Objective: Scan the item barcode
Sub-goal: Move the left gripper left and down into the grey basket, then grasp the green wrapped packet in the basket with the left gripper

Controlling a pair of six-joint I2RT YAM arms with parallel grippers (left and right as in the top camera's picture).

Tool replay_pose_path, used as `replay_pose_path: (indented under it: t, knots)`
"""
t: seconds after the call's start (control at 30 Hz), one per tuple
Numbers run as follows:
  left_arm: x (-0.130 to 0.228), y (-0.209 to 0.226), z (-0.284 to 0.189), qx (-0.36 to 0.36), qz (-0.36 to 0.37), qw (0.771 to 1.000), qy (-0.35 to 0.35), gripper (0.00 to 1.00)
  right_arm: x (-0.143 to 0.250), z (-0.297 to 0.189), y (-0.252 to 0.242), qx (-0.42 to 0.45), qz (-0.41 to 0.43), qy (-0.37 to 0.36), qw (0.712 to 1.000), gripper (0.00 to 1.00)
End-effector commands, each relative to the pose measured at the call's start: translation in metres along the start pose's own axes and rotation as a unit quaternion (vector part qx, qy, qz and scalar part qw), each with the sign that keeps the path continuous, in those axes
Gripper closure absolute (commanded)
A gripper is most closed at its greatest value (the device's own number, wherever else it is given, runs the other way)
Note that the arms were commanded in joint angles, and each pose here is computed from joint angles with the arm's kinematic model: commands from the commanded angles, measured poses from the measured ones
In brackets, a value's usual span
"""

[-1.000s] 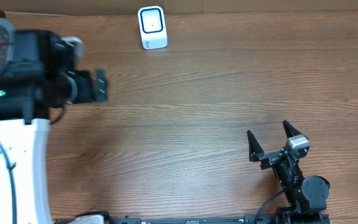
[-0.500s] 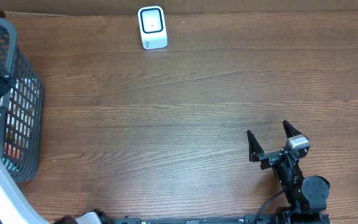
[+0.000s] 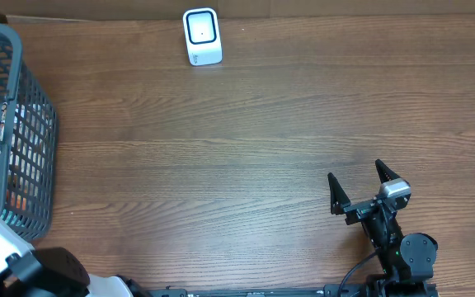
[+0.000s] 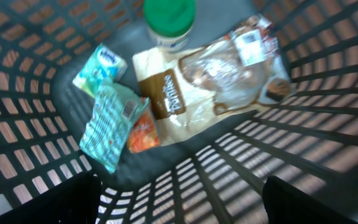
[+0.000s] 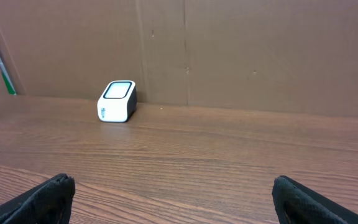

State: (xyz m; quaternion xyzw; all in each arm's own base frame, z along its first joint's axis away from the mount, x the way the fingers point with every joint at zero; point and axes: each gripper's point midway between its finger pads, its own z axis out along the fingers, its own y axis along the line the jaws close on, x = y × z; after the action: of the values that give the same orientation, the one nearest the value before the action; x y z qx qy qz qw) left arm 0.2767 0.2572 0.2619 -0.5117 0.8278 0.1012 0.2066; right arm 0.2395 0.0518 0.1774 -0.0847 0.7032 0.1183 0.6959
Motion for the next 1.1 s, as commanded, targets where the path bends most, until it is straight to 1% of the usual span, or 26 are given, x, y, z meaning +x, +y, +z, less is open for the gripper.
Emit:
replay_pose_path:
  t: [0.0, 0.17, 0.27, 0.4, 0.57, 0.7, 0.83, 0.97, 1.07]
  knots:
    - [0.004, 0.016, 0.020, -0.032, -0.018, 0.999, 0.025, 0.14, 0.001, 0.000, -0.001, 0.004, -0.001, -0.003, 1.000, 0.00]
    - [0.014, 0.045, 0.047, -0.070, -0.052, 0.995, 0.053, 0.14, 0.001, 0.000, -0.001, 0.004, -0.001, -0.003, 1.000, 0.00]
    - [0.028, 0.062, 0.069, -0.086, -0.061, 0.992, 0.074, 0.14, 0.001, 0.000, -0.001, 0.004, -0.001, -0.003, 1.000, 0.00]
    - [0.053, 0.082, 0.105, -0.109, -0.060, 0.987, 0.099, 0.11, 0.001, 0.000, -0.001, 0.004, -0.001, -0.003, 1.000, 0.00]
    - [0.070, 0.088, 0.138, -0.103, -0.030, 0.989, 0.102, 0.11, 0.001, 0.000, -0.001, 0.004, -0.001, -0.003, 1.000, 0.00]
    - [0.072, 0.088, 0.147, -0.100, -0.015, 0.990, 0.097, 0.12, 0.001, 0.000, -0.001, 0.004, -0.001, -0.003, 1.000, 0.00]
    - [0.073, 0.092, 0.150, -0.108, 0.012, 0.989, 0.096, 0.16, 0.001, 0.000, -0.001, 0.004, -0.001, -0.003, 1.000, 0.00]
    - [0.070, 0.094, 0.153, -0.111, 0.020, 0.990, 0.089, 0.17, 0.001, 0.000, -0.001, 0.004, -0.001, -0.003, 1.000, 0.00]
    - [0.071, 0.094, 0.155, -0.110, 0.028, 0.990, 0.088, 0.21, 0.001, 0.000, -0.002, 0.004, -0.001, -0.003, 1.000, 0.00]
